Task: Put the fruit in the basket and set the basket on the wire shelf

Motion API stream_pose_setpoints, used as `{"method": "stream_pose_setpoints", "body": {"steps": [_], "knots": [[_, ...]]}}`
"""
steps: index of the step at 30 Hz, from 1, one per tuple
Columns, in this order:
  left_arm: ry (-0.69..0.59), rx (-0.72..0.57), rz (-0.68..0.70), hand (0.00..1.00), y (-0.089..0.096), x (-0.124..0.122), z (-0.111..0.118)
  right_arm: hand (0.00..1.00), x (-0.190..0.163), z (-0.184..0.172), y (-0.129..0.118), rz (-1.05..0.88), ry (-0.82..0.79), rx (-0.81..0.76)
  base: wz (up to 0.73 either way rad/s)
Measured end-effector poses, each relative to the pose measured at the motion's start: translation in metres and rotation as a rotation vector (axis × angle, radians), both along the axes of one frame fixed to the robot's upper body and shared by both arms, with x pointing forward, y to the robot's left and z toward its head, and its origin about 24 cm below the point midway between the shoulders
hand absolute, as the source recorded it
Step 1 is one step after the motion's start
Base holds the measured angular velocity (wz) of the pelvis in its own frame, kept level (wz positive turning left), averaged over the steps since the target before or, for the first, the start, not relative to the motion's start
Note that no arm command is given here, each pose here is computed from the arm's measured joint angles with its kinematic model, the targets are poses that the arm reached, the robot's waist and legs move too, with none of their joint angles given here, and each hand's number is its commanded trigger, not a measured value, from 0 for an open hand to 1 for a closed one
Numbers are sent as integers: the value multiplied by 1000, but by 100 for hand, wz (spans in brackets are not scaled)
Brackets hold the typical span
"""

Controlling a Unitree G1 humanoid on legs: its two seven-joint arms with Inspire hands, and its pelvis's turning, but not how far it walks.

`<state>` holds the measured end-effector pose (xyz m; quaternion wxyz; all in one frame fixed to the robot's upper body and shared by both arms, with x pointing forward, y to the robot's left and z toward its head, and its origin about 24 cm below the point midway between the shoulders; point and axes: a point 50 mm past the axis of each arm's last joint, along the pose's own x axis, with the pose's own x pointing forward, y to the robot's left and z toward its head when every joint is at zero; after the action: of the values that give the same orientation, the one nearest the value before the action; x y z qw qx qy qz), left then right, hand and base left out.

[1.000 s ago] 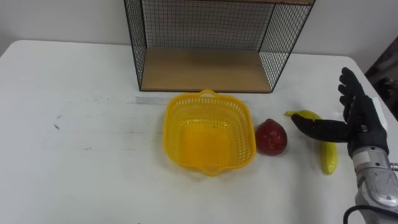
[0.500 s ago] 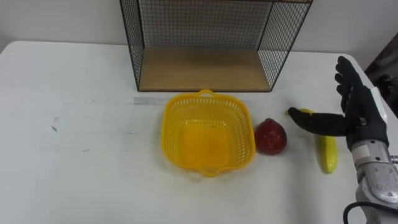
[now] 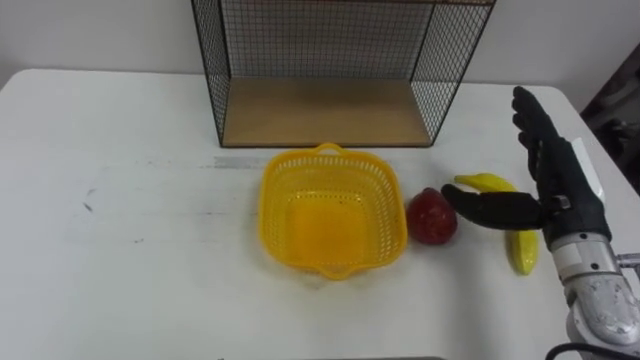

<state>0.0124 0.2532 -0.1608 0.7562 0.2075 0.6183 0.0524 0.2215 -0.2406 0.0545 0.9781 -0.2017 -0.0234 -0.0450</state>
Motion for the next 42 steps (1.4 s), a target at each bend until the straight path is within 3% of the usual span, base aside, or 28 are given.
{"method": "stream_pose_setpoints", "body": {"steps": [42], "knots": [[-9,-26,-11,0,0,8,0,0,-7,-25,22,166,184,-25,0]]}}
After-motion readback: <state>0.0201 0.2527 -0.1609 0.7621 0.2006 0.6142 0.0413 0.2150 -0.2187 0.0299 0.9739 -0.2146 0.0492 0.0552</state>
